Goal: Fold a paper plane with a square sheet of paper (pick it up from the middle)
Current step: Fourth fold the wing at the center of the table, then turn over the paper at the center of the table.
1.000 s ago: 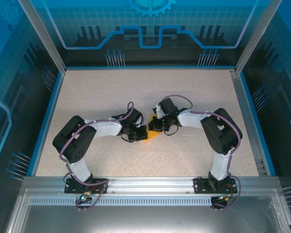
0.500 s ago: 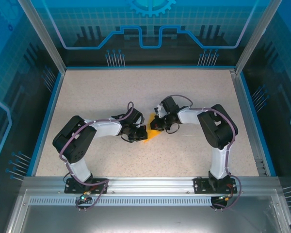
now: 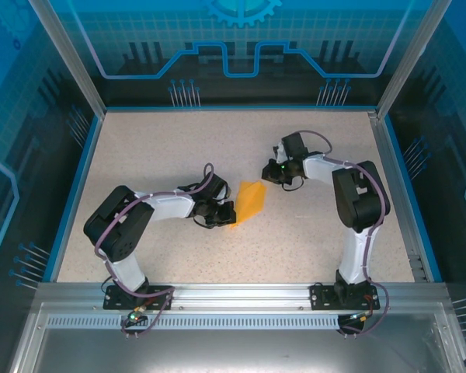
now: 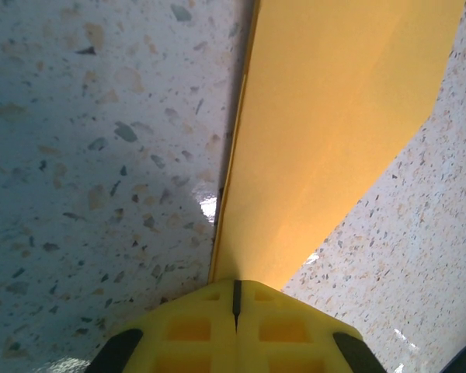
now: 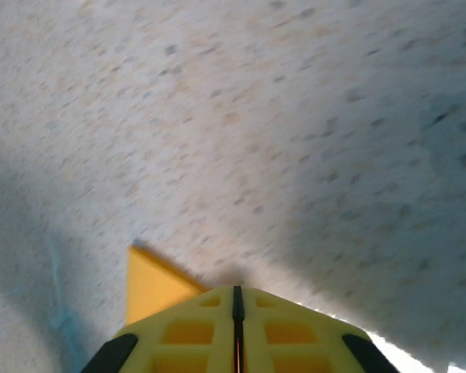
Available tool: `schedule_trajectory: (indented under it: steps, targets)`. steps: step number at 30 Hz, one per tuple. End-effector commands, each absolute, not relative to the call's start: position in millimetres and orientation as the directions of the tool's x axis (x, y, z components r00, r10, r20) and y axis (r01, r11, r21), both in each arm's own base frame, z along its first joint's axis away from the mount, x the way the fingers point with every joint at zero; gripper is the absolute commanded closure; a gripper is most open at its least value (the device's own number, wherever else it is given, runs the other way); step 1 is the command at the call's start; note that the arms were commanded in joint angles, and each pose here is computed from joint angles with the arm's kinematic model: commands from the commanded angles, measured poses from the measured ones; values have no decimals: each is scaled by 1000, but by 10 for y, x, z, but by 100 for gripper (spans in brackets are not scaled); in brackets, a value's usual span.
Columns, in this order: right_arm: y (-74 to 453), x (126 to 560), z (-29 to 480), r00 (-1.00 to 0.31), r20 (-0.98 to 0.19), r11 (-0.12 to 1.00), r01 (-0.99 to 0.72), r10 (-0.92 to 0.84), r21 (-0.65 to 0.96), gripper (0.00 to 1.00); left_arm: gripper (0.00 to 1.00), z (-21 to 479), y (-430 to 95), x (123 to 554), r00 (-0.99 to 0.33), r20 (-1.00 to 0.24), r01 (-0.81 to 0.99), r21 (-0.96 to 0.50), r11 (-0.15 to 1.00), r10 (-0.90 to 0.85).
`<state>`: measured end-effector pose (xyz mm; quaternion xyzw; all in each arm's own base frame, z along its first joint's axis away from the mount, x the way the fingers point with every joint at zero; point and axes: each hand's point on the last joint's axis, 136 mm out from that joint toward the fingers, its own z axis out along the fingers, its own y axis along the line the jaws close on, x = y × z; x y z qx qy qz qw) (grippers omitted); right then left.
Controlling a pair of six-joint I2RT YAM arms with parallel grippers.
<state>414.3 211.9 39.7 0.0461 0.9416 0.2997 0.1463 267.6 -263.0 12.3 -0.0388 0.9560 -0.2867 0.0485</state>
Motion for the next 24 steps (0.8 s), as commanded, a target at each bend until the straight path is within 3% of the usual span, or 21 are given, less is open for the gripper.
schedule_trajectory:
  steps: [1, 4, 5, 9, 14, 24]
  targets:
    - [2266, 3876, 692, -955, -262, 815, -38, 141, 579, 83, 90, -69, -2416, 2341, -992, 66, -125, -448, 885, -107]
    - [2332, 3640, 664, -961, -228, 804, -12, 154, 594, 68, 75, 224, -2575, 2584, -993, 5, -105, -497, 861, -118]
    - [2361, 3566, 647, -964, -212, 795, 0, 162, 607, 65, 69, 367, -2652, 2692, -991, -23, -101, -524, 845, -133]
    - [2470, 3364, 615, -971, -144, 764, 54, 190, 643, 57, 58, 837, -2814, 3006, -974, -122, -82, -597, 798, -191]
    - [2629, 3253, 486, -977, -50, 745, 125, 207, 656, 58, 46, 935, -2573, 3200, -937, -207, -137, -521, 843, -280]
    - [2685, 3267, 327, -974, -14, 758, 167, 226, 631, 61, 30, 743, -2157, 3245, -900, -173, -267, -508, 819, -400]
